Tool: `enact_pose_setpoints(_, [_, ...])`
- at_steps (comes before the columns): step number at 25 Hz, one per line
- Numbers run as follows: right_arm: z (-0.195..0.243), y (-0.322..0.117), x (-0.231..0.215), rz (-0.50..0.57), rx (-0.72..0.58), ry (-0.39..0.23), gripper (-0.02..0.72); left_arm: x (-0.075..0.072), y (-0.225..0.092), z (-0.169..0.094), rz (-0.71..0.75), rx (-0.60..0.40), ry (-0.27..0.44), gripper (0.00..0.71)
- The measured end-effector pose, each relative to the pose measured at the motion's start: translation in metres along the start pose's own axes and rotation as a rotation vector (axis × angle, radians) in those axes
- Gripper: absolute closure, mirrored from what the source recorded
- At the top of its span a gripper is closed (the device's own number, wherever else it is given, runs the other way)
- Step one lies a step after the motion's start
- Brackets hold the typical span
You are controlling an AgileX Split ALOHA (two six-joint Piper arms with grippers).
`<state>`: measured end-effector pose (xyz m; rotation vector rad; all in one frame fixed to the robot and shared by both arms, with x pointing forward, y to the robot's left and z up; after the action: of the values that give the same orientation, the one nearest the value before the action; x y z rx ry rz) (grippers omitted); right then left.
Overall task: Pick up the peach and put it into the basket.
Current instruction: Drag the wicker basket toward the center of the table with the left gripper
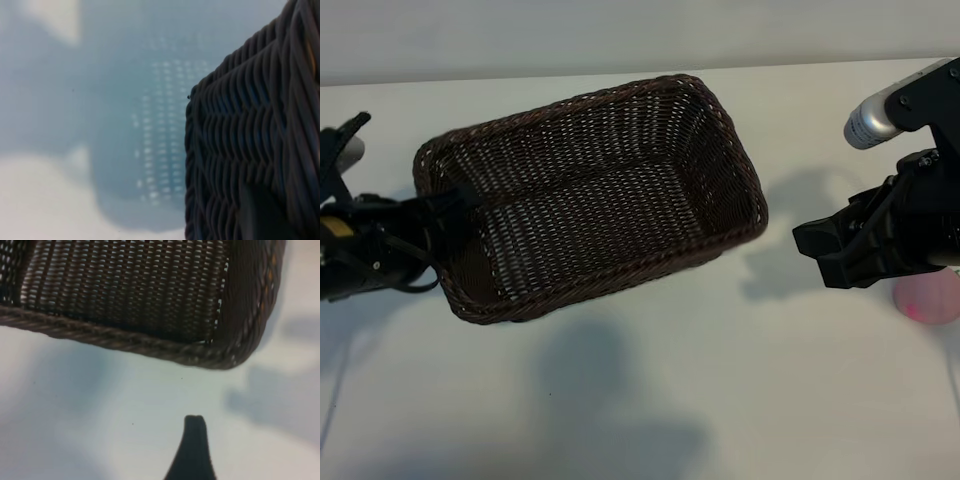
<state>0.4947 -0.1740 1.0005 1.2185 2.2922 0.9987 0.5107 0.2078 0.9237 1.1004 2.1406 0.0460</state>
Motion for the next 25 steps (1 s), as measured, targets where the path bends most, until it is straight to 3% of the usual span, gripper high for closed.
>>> enact_pose_setpoints(7, [0.000,0.000,0.000,0.000,0.002,0.001,0.124,-0.035,0.018,0.012,0.155,0.060,0.000,0.540])
enact_pose_setpoints(11, [0.000,-0.001,0.001,0.000,0.006,0.004,0.124,-0.047,0.026,0.027,0.218,0.091,0.010,0.540])
enact_pose_setpoints(19, [0.000,-0.001,0.001,0.000,0.007,0.004,0.124,-0.043,0.019,0.063,0.223,0.170,0.037,0.540])
enact_pose_setpoints(25, [0.000,-0.001,0.001,0.000,0.007,0.004,0.124,-0.041,0.003,0.085,0.226,0.246,0.001,0.540])
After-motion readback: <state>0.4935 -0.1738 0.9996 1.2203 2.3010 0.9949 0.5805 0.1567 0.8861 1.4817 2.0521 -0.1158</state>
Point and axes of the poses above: a point on each arm's last joint axis where the gripper is mounted, z pointing out along that axis toward the gripper, x along the wrist's bending axis when the last joint is at zero, y = z × x, the point moved 9 cm from there along z, pointing out along that axis toward the gripper, and after that the axes turned 13 degrees about -z, right-handed, at the moved point
